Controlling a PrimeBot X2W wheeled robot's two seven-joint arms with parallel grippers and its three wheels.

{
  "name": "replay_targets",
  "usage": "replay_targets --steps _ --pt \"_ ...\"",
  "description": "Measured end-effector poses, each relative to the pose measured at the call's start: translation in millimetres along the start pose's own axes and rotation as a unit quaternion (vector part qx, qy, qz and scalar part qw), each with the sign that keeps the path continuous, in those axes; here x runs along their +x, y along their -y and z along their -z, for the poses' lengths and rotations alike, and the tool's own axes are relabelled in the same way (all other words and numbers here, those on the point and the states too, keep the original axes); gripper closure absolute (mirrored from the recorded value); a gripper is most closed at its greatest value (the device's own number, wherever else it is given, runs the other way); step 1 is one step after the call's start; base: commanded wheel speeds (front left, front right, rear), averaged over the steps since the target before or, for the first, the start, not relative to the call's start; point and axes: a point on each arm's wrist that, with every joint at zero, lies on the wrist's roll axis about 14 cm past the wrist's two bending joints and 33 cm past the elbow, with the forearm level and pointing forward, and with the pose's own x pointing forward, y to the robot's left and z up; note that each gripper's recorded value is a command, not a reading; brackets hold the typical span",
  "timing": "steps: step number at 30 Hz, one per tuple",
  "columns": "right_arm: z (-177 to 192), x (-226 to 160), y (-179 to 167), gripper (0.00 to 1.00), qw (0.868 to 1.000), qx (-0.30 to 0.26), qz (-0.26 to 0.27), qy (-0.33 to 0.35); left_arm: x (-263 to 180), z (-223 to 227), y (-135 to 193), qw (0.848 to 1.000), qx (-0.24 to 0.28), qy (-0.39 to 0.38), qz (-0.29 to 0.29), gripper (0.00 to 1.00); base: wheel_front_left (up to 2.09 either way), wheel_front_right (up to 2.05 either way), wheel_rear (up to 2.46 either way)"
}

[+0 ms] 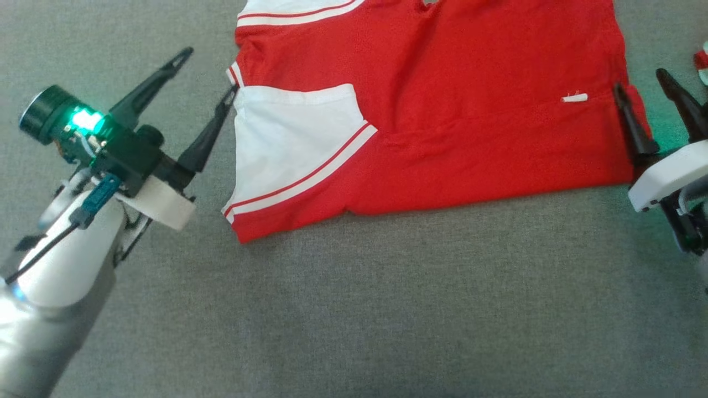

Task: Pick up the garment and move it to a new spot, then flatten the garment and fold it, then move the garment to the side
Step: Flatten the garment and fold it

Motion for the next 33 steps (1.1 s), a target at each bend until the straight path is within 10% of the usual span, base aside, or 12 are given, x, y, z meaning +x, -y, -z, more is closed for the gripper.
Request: replay_targets --steps 5,13,26,27,29,33 --pt "-17.0 -2.6 -2.6 0.00 0.999 0.015 0.007 0.030 -15.9 -0.9 -2.3 0.991 -0.093 0.012 -0.090 0.00 0.00 0.00 0.00" --pt "-12.8 -27.9 -5.8 0.00 0.998 0.042 0.022 0.039 -77.5 59.7 89.9 0.947 -0.282 -0.091 -0.124 0.00 0.00 0.00 0.00" --pt "-7.6 -37.5 -5.4 0.00 0.998 0.048 0.032 0.038 -75.0 82.1 122.6 0.932 -0.311 -0.177 -0.063 0.00 0.00 0.00 0.00" --pt "-7.1 -37.8 -5.9 0.00 0.998 0.050 0.032 0.038 -73.0 80.8 122.3 0.932 -0.311 -0.175 -0.059 0.16 0.00 0.00 0.00" --pt "-6.3 -38.0 -7.4 0.00 0.997 0.052 0.032 0.037 -71.8 79.7 122.0 0.933 -0.310 -0.174 -0.057 1.00 0.00 0.00 0.00" --pt "5.4 -40.9 -5.5 0.00 0.997 0.066 0.041 0.020 -73.9 77.0 119.7 0.932 -0.314 -0.170 -0.058 1.00 0.00 0.00 0.00"
